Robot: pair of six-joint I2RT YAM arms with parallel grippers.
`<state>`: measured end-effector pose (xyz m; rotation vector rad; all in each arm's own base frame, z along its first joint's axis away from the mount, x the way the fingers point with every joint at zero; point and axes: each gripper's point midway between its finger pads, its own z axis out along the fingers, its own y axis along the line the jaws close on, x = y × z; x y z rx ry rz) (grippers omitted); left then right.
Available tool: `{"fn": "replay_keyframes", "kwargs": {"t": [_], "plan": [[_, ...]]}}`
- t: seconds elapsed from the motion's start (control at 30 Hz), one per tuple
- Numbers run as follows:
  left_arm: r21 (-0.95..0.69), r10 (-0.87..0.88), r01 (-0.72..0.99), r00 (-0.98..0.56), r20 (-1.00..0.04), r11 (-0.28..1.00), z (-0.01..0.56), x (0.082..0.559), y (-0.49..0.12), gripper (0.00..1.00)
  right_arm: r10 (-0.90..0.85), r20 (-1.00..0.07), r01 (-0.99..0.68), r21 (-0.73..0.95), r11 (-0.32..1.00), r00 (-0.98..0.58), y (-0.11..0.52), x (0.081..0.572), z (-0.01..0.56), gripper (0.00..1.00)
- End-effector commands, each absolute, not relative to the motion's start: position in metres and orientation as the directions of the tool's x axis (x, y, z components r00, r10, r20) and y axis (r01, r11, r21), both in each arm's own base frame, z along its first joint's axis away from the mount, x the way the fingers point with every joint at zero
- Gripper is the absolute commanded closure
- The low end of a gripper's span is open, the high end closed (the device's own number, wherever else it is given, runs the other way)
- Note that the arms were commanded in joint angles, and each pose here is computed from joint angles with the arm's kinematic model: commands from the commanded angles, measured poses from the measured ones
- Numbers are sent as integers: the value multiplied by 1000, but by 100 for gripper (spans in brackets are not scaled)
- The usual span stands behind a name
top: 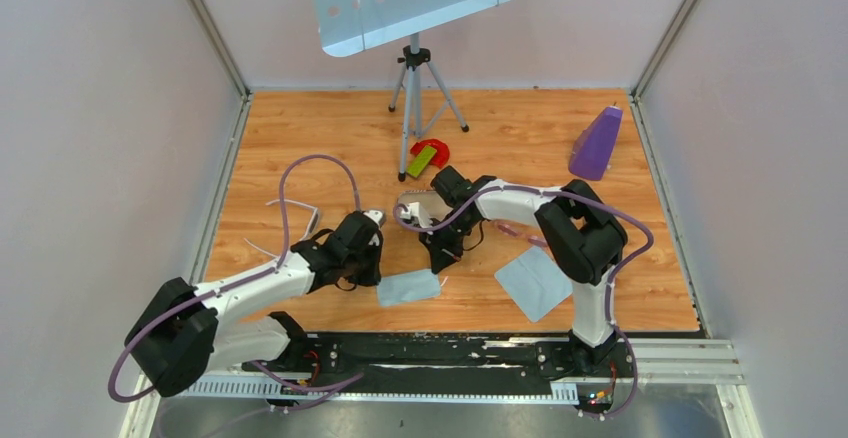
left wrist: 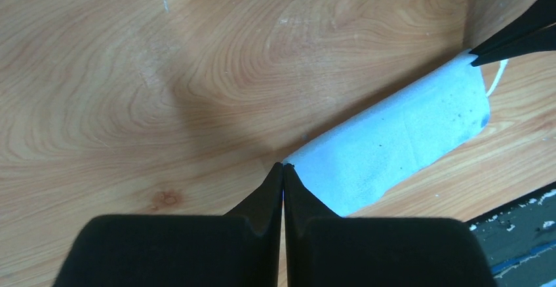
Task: Organize the sunglasses
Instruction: Pick up the glasses cleaning cloth from the center of the board.
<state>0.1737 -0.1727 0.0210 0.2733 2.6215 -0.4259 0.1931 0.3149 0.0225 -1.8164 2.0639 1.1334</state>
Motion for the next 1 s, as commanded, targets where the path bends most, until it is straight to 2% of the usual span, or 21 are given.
{"fn": "replay_keyframes", "kwargs": {"t": [0.0, 0.2, 0.3, 0.97], "plan": [[-285, 117, 304, -843, -525, 909, 33, 178, -180, 100, -764, -581, -897, 442, -8, -280, 312, 191, 40, 100], [-298, 95, 351, -774, -626, 888, 65, 195, -190, 100, -753, -587, -905, 424, 26, -296, 310, 194, 57, 100], [-253, 114, 358, -748, -653, 899, 76, 208, -189, 100, -750, -589, -912, 407, 47, -301, 306, 199, 65, 100], [-156, 204, 427, -682, -702, 891, 108, 281, -237, 100, -692, -623, -927, 308, 213, -366, 270, 267, 111, 100]]}}
